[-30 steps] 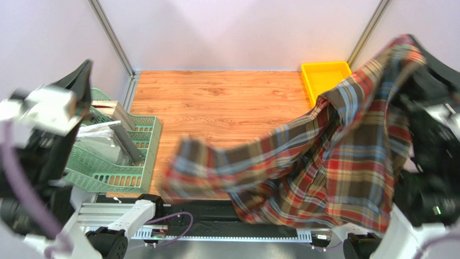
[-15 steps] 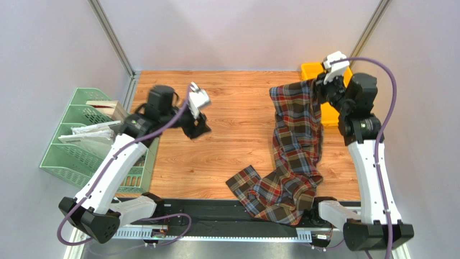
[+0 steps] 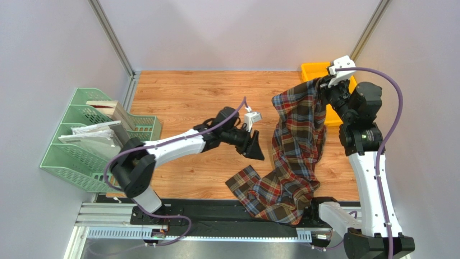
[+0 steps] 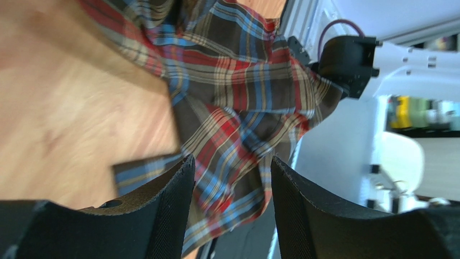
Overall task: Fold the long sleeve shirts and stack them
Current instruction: Flatten the shirt out
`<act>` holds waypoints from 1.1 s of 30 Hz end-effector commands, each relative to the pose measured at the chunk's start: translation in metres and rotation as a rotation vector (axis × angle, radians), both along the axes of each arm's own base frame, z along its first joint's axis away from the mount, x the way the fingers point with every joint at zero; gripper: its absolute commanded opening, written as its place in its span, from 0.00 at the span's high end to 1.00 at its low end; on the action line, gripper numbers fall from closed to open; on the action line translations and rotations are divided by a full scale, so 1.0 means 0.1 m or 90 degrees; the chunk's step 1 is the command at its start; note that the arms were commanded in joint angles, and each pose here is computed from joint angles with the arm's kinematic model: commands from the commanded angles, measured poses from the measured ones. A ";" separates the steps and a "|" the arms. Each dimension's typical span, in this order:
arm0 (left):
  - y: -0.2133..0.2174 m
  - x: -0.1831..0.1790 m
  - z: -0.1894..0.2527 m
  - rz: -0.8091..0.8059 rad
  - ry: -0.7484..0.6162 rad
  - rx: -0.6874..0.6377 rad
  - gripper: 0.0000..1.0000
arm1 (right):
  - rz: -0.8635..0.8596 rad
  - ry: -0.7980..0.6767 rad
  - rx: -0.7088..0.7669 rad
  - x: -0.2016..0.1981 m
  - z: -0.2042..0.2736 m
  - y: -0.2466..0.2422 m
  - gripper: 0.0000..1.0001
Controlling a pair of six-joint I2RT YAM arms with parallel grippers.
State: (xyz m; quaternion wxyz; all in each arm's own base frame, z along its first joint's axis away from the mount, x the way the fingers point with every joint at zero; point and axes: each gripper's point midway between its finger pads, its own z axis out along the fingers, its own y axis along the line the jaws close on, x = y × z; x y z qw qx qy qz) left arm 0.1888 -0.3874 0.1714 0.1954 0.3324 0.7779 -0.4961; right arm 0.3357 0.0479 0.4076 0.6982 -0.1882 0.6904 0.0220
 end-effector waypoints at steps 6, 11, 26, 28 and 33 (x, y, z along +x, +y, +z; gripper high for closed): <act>-0.94 -0.01 -0.03 0.071 0.130 -0.093 0.47 | -0.067 -0.045 0.001 0.26 0.17 -0.19 1.00; -1.16 -0.13 -0.24 0.085 0.191 -0.058 0.53 | -0.073 -0.041 0.004 0.34 0.11 -0.21 1.00; -1.40 -0.10 -0.63 0.129 0.241 -0.011 0.61 | -0.070 -0.045 0.012 0.32 0.09 -0.23 1.00; -1.44 -0.10 -0.65 0.131 0.243 -0.009 0.61 | -0.070 -0.045 0.013 0.31 0.08 -0.23 1.00; -1.54 -0.11 -0.68 0.133 0.249 -0.010 0.61 | -0.066 -0.043 0.011 0.30 0.06 -0.22 1.00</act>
